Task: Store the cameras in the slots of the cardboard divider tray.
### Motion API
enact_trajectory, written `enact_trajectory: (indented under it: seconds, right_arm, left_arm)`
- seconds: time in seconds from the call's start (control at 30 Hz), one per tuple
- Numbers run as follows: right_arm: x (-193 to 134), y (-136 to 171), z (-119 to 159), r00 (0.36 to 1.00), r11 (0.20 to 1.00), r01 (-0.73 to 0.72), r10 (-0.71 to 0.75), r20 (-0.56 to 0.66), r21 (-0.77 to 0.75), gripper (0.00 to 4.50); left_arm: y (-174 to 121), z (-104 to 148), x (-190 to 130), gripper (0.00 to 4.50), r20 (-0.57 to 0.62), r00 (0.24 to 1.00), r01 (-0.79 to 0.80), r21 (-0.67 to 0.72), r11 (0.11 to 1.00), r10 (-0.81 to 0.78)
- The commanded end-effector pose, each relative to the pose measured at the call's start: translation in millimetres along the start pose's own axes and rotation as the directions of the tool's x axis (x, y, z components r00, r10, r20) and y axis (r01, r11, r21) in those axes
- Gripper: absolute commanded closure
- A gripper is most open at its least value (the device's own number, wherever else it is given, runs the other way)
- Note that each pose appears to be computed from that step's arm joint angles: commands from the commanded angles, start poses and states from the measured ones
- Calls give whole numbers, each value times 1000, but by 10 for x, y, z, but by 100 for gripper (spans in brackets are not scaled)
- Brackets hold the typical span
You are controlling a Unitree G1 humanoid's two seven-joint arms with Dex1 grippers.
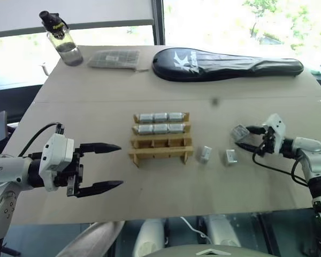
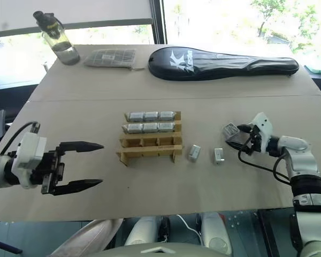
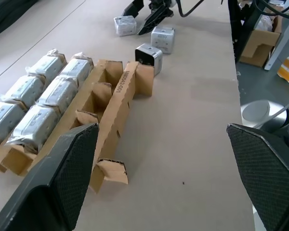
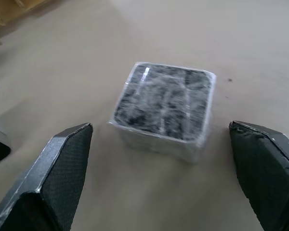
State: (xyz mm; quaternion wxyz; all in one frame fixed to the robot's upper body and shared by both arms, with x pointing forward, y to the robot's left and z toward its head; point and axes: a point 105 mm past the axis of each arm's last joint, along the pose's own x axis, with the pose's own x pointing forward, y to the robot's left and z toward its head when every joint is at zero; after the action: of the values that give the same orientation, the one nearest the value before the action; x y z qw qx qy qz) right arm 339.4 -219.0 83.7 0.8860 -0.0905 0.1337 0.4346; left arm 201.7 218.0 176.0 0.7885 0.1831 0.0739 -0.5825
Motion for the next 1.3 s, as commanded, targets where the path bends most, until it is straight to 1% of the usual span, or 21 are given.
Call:
enact_trajectory:
  seconds: [0.03,0.13,0.27,0.37,0.6,0.63,0.67,0.7,0.73,0.77,0.8,0.9,1.03,1.13,1.23,1.3]
  right_arm:
    - [-64,34,75,1000,1000,-1,1,11,-29,0]
    - [-67,14,106,999,999,37,-36,37,-19,0]
    - [39,-13,159,993,996,93,-93,73,-4,0]
    - [92,-66,176,981,985,162,-167,104,51,0]
    - [39,-42,91,976,980,193,-197,97,53,0]
    - [23,-49,94,973,978,201,-205,101,54,57]
    - [7,-56,100,971,976,208,-213,109,56,89]
    - [-4,-61,106,969,975,214,-219,114,57,135]
    - [-14,-62,109,968,974,218,-223,118,57,183]
    - [-22,-61,107,967,974,220,-225,119,53,241]
    - [-25,-58,104,967,974,221,-226,120,48,252]
    - [-25,-47,100,967,975,220,-223,121,33,252]
    - [-31,-49,105,968,976,219,-220,122,23,252]
    - [-49,-54,123,967,976,219,-218,130,4,252]
    - [-60,-21,212,969,976,204,-190,156,-75,252]
    - [-64,38,390,975,964,181,-149,167,-194,252]
  left_arm:
    - [17,31,-15,9,6,1000,-5,31,1000,5]
    - [19,30,-11,9,12,1000,-7,29,1000,6]
    - [17,14,-9,9,13,1000,-3,25,1000,3]
    - [22,5,-12,9,10,1000,-6,26,1000,6]
    - [14,19,-27,9,19,1000,-18,24,1000,18]
    - [14,20,-28,1,20,1000,-19,23,1000,18]
    - [16,21,-29,1,21,1000,-20,23,1000,20]
    - [19,21,-31,1,22,1000,-22,23,999,21]
    - [21,22,-33,1,23,1000,-23,24,999,22]
    - [24,23,-35,1,24,999,-24,24,999,23]
    - [27,23,-38,1,25,999,-25,25,999,25]
    - [47,32,-45,1,37,999,-34,23,999,33]
    - [101,109,-54,1,94,994,-59,13,998,58]
    - [113,125,-61,1,100,993,-57,16,998,55]
    - [131,147,-64,1,115,992,-53,15,998,51]
    - [186,197,-48,1,138,989,-51,11,999,49]
